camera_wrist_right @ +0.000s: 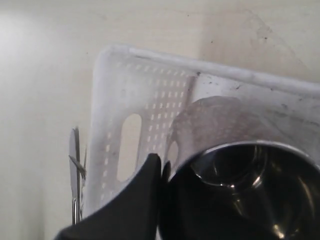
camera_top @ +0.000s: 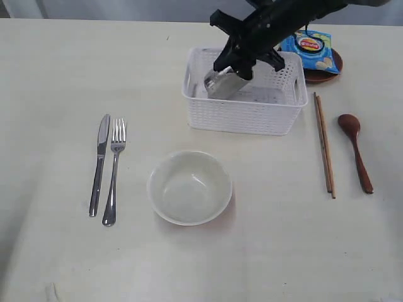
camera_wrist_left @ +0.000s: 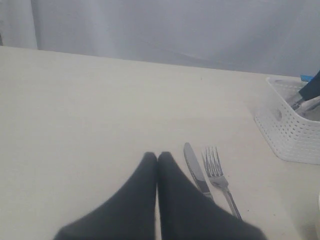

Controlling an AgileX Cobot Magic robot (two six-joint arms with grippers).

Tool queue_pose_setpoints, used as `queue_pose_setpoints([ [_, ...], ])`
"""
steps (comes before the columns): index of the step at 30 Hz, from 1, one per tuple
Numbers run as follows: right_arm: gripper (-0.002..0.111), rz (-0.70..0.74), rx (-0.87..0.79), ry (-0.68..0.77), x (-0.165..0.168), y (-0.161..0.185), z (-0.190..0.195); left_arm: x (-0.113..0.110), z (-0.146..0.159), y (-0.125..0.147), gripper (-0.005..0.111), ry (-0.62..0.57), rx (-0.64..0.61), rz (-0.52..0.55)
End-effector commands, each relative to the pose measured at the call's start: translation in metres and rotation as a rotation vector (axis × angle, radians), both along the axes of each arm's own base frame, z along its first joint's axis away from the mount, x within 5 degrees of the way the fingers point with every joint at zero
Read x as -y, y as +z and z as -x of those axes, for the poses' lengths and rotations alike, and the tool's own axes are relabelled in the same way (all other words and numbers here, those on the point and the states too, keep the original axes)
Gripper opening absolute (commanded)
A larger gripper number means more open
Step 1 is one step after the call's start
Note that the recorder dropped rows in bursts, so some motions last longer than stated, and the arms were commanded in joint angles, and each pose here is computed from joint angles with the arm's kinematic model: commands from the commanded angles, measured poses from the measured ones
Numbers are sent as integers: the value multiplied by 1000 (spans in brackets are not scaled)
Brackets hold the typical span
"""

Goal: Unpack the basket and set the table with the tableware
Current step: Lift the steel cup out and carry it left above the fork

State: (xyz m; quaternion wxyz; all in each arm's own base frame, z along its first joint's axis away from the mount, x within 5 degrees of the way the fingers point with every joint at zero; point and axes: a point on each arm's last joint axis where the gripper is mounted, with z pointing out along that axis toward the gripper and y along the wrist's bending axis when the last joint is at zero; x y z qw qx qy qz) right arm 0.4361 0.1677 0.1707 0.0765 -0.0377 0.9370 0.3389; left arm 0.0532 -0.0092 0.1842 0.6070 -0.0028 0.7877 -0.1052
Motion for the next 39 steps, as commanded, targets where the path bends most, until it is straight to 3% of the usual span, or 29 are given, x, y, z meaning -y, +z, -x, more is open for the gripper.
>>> queue_pose_setpoints([
  [1,0,7,141,57,-1,58,13,0,0,0,0,1,11,5],
  [5,0,41,285,135,-20,104,35,0,0,0,0,1,11,5],
  [10,0,173,506,258,-72,154,64,0,0,0,0,1,11,5],
  [14,0,314,602,368,-127,160,86,0,0,0,0,1,11,5],
  [18,0,408,628,447,-178,141,100,0,0,0,0,1,11,5],
  [24,0,462,565,477,-221,92,92,0,0,0,0,1,11,5],
  [39,0,469,520,445,-247,35,69,0,0,0,0,1,11,5],
])
